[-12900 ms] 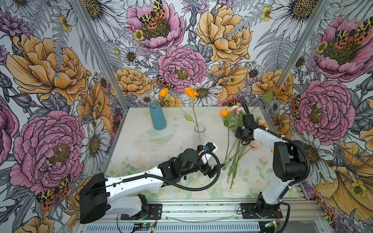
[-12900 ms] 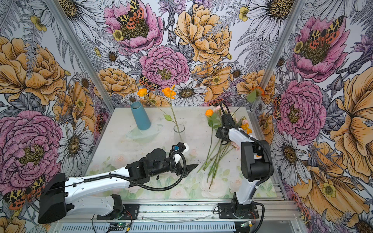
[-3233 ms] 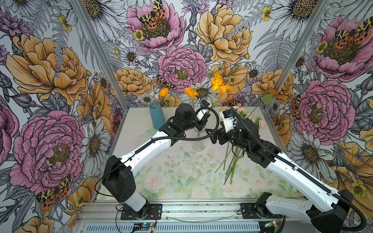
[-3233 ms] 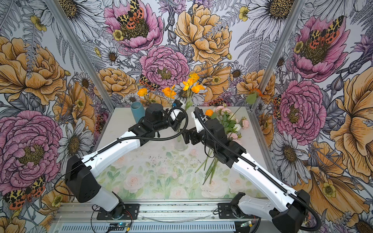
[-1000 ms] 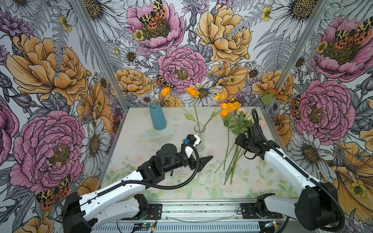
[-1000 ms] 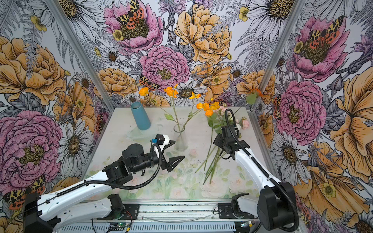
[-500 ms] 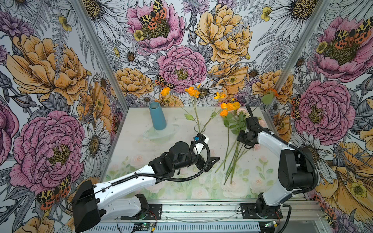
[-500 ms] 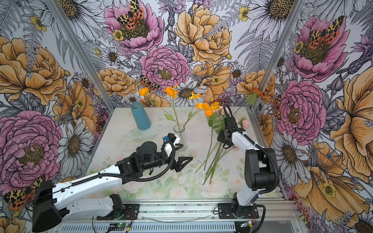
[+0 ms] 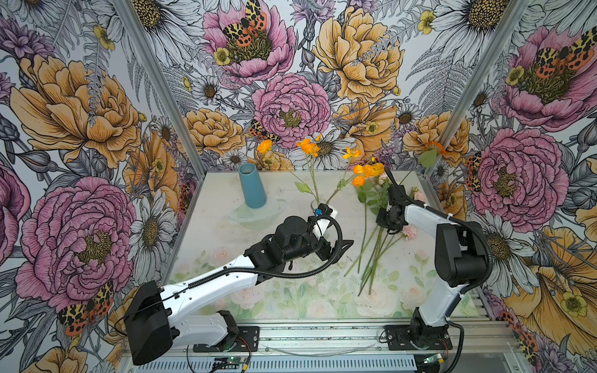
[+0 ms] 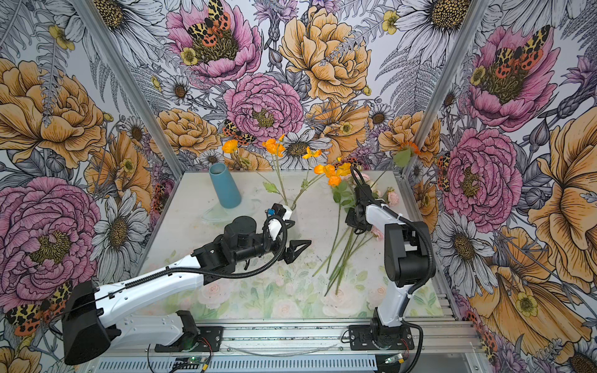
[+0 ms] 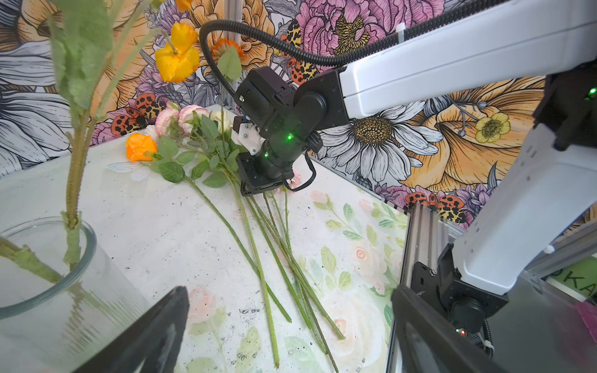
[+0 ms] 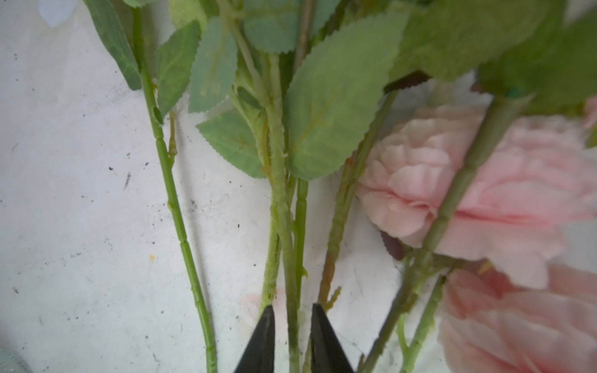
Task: Arrange flowers in a vase
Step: Pick up the flower from the flowers.
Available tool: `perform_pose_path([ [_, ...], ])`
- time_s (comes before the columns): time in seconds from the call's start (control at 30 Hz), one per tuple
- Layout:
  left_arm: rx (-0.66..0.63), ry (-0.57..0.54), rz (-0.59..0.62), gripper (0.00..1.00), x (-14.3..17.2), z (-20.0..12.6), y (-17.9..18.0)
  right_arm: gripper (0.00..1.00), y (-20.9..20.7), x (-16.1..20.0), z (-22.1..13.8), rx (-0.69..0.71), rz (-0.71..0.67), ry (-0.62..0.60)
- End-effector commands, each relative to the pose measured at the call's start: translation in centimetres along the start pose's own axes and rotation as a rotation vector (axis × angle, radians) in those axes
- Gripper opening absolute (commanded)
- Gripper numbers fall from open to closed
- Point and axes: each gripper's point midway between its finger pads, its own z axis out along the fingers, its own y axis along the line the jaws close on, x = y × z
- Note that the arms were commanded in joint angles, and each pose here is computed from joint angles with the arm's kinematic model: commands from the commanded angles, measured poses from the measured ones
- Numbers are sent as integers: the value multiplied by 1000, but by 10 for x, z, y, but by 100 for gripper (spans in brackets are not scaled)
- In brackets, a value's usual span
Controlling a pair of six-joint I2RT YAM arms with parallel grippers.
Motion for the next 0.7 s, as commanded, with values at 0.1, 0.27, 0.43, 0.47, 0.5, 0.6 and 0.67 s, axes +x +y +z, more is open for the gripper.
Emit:
perform_pose_path([
  [0.1,1,-20,15,99,-8,-3,5,16,1,-13,5,16,-2,-26],
  [0.27,-19,-21,7,99,-5,-7,13,8,1,-14,1,19,-5,-34],
  [0.43,-28,-21,4,99,-5,-8,17,0,0,-14,1,24,-9,-38],
  [0.47,-30,-22,4,99,-4,-9,18,0,0,-14,1,22,-11,-37],
  [0.5,-30,-25,3,99,-5,-10,18,0,1,-15,-2,20,-11,-43],
  [0.6,-33,-29,3,99,-5,-12,18,0,6,-18,-16,6,-24,-74],
  [0.67,-33,-33,3,99,-6,-14,18,0,11,-20,-32,-8,-34,-111],
])
